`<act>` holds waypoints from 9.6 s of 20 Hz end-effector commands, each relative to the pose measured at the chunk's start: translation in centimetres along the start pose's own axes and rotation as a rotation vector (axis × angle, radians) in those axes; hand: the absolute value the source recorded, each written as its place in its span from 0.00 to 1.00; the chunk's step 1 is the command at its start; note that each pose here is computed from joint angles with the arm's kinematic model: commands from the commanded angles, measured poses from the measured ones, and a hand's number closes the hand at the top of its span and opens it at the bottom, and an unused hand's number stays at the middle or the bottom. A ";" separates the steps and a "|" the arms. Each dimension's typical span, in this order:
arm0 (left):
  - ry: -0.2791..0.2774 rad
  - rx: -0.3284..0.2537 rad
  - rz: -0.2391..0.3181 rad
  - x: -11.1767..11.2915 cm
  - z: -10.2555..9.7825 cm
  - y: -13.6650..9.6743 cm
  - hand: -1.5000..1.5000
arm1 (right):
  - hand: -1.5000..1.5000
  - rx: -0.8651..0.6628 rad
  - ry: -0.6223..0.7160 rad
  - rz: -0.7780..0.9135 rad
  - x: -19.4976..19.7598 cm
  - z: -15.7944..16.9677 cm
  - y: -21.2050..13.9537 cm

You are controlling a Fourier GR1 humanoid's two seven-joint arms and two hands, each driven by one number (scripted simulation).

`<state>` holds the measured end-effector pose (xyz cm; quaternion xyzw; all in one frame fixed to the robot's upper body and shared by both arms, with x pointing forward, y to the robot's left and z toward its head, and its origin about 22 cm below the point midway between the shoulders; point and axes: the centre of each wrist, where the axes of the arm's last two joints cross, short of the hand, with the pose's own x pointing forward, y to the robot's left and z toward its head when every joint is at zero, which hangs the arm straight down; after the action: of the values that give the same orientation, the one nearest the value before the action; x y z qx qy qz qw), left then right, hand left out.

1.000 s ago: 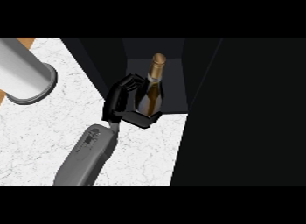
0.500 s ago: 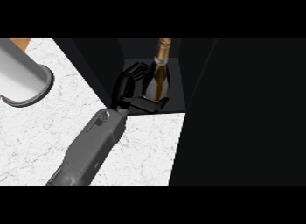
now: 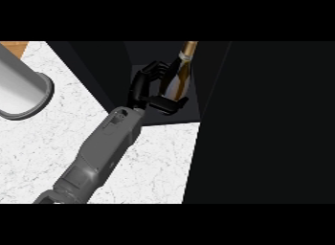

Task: Pick up the wine, place it into the cabinet and close the cabinet

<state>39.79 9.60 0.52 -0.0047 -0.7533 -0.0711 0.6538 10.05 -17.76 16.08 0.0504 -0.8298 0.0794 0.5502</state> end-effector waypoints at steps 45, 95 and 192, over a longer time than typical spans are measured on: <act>-0.124 0.155 0.078 4.5 -5.3 3.7 1.00 | 0.00 0.095 -0.037 -0.087 1.7 2.3 -0.2; -0.073 -0.164 0.511 -1.5 10.4 0.7 0.00 | 0.00 -0.037 0.036 -0.053 4.7 3.1 -1.6; -0.194 -0.018 0.399 2.1 19.1 30.7 0.00 | 1.00 0.342 0.172 -0.117 -8.2 -27.5 7.0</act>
<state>24.02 41.13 3.19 -0.1718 -0.7944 0.0553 0.5800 33.25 -1.90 19.94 0.2383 -0.7491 0.2259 0.5754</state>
